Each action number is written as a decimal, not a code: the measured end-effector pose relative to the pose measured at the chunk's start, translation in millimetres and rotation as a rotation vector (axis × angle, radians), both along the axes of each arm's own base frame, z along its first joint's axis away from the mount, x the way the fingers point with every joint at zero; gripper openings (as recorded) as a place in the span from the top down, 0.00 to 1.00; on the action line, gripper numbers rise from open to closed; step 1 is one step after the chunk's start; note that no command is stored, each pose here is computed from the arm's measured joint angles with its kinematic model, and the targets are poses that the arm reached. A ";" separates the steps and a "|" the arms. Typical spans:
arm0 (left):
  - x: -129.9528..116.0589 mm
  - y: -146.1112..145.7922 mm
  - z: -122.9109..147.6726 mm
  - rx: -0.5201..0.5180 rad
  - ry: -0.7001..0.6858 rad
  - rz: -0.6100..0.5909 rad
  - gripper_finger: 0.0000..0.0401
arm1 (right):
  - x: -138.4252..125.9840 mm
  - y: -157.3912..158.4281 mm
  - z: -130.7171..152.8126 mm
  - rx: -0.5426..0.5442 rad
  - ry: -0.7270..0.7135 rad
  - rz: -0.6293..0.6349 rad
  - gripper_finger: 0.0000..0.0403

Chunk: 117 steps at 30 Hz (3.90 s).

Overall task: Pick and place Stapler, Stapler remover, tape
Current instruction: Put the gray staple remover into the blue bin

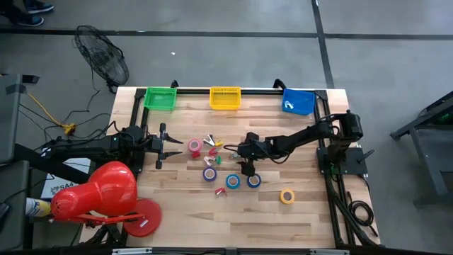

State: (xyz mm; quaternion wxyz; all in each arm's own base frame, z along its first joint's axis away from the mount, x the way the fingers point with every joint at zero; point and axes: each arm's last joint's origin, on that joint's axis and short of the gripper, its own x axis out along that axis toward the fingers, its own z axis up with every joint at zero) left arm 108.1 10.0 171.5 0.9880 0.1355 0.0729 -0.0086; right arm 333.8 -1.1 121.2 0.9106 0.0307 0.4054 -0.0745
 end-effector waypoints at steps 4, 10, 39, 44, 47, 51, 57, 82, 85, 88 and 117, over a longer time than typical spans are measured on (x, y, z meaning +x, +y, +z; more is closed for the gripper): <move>0.0 0.0 -0.1 0.000 0.000 0.000 0.57 | 0.0 -0.4 0.0 -0.010 0.000 -0.008 0.32; 0.0 0.0 0.0 0.000 0.000 0.000 0.57 | -0.1 -2.4 0.0 -0.034 0.006 0.026 0.45; 0.0 0.0 0.0 0.000 0.000 0.000 0.57 | -0.2 -10.8 0.0 -0.046 0.012 0.088 0.89; 0.0 0.0 0.0 0.000 0.000 0.000 0.57 | 0.0 -11.9 1.9 -0.039 0.002 0.086 0.91; 0.0 0.0 0.0 0.000 0.000 0.000 0.57 | -1.5 -13.9 11.0 -0.017 -0.025 0.038 0.91; 0.0 0.0 -0.1 0.000 0.001 0.000 0.57 | -10.7 -28.4 28.6 0.030 -0.037 -0.138 0.91; 0.0 0.0 -0.1 0.000 0.000 0.000 0.57 | -40.1 -58.2 55.5 0.085 0.018 -0.390 0.91; 0.0 0.0 -0.1 0.000 0.000 0.000 0.57 | -173.0 -155.4 85.9 0.102 0.233 -1.058 0.90; 0.0 0.0 -0.1 0.000 0.000 0.000 0.57 | -182.7 -160.9 76.5 0.123 0.224 -1.130 0.90; 0.0 0.0 -0.1 0.000 0.000 0.000 0.57 | -188.7 -164.8 73.1 0.156 0.200 -1.212 0.89; 0.0 0.0 0.0 0.000 0.000 0.000 0.57 | -186.7 -199.4 44.3 0.292 0.042 -1.538 0.84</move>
